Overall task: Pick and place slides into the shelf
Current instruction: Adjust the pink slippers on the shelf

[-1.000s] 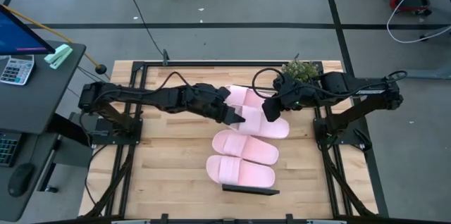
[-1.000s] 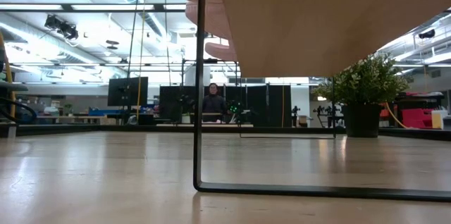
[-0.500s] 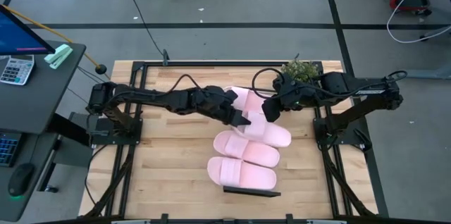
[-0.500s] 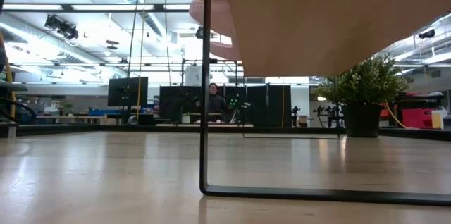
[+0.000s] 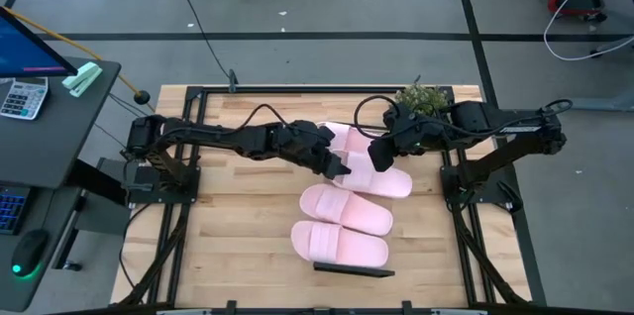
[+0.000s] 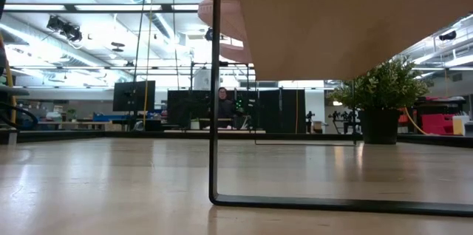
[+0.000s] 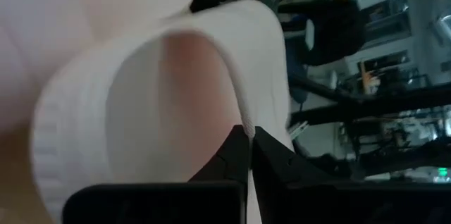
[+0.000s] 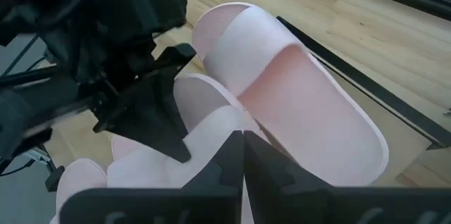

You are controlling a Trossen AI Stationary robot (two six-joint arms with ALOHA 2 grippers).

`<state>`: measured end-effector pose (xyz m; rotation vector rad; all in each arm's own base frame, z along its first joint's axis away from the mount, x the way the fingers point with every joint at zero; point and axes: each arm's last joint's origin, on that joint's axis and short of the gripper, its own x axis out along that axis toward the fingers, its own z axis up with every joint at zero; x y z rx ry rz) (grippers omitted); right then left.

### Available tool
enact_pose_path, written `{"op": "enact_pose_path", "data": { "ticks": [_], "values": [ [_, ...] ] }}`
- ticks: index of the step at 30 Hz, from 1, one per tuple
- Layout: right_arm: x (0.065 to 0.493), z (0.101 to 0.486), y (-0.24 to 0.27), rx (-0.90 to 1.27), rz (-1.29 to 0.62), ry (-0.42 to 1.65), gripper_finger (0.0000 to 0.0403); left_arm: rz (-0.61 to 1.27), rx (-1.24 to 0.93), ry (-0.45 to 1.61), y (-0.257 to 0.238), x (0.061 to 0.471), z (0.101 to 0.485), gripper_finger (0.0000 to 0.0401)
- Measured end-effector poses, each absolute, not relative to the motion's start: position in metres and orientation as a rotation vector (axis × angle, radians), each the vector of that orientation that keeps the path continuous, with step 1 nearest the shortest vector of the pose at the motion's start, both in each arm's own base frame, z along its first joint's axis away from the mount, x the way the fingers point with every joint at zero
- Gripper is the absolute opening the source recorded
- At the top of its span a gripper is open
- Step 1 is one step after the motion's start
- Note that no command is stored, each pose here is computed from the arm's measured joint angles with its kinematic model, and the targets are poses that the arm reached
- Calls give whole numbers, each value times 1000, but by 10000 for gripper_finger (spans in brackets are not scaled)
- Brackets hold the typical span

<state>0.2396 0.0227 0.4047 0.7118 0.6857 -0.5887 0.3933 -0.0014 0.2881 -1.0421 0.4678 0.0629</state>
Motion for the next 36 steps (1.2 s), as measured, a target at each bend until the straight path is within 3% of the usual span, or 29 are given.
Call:
{"op": "enact_pose_path", "data": {
  "ticks": [7,13,24,36],
  "values": [
    [240,405,23,712,-589,686,17,95,-1035,479,2,395,282,11],
    [240,405,23,710,-589,687,17,-20,-1124,554,1,394,283,11],
    [240,405,23,700,-585,690,17,-39,-1171,585,-5,394,282,10],
    [240,405,22,702,-587,688,17,-50,-1202,457,0,387,305,11]
  ]
}}
